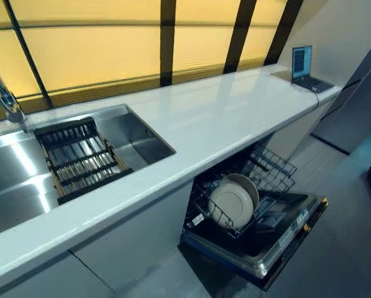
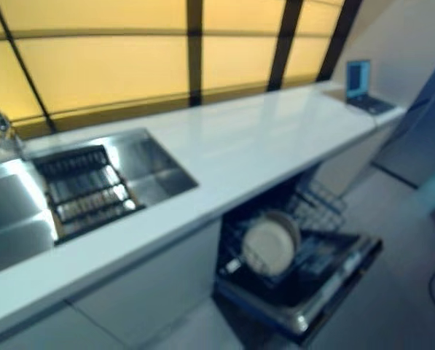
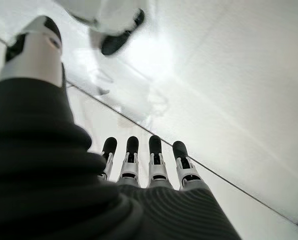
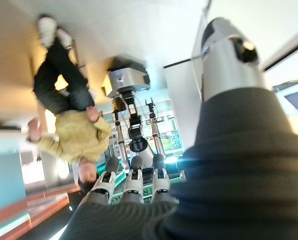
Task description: Take plates into dishwasher
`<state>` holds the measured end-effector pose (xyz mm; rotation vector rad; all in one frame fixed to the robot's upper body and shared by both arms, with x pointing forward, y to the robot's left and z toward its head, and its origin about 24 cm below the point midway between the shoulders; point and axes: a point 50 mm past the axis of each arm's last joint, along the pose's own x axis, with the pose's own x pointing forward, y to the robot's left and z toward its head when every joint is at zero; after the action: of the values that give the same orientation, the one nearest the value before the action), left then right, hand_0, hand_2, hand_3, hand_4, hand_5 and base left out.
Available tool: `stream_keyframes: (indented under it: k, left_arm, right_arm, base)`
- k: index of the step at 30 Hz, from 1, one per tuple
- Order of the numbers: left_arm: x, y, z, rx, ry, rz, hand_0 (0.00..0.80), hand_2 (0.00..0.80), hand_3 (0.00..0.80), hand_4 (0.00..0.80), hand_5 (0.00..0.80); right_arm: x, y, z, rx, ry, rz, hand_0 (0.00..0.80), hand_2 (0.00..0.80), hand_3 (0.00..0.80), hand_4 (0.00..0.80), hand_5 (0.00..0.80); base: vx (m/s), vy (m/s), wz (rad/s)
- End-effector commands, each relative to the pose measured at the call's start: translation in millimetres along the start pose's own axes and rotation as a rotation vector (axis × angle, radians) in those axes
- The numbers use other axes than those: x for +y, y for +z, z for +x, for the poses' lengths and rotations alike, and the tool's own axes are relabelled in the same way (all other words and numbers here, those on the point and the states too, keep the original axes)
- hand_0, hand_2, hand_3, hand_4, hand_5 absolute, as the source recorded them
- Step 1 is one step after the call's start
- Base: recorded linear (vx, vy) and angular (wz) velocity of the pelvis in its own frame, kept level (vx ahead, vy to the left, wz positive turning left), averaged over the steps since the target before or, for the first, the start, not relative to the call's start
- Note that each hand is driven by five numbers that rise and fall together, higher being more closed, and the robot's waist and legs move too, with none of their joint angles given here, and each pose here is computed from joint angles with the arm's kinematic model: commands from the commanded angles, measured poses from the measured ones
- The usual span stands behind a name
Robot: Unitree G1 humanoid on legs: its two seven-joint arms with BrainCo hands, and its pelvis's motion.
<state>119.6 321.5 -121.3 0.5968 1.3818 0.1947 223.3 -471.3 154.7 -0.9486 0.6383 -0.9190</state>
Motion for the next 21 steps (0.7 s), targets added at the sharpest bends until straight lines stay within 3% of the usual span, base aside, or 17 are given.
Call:
stream_keyframes:
  k: [1, 5, 15, 21]
  left_arm:
    - [3, 23, -3, -0.083, 0.005, -0.014, 0.000, 0.000, 0.000, 0.000, 0.000]
    - [-6, 15, -1, -0.048, 0.008, -0.041, 0.000, 0.000, 0.000, 0.000, 0.000]
    - [-1, -64, 2, 0.162, 0.049, -0.186, 0.000, 0.000, 0.000, 0.000, 0.000]
    - [-9, -62, 2, 0.151, -0.008, -0.257, 0.000, 0.000, 0.000, 0.000, 0.000]
  right_arm:
    - [-35, -8, 4, 0.043, -0.131, 0.026, 0.000, 0.000, 0.000, 0.000, 0.000]
    - [-29, -26, 5, 0.085, -0.102, 0.035, 0.000, 0.000, 0.000, 0.000, 0.000]
    - [5, -32, 3, 0.117, 0.063, 0.073, 0.000, 0.000, 0.000, 0.000, 0.000]
    - [32, -42, -1, 0.181, 0.158, 0.088, 0.000, 0.000, 0.000, 0.000, 0.000]
  base:
    - [-0.131, 0.023, 0.16]
    - [-0.123, -0.023, 0.04]
    - [-0.137, -0.085, -0.05]
    - [-0.349, -0.066, 0.04]
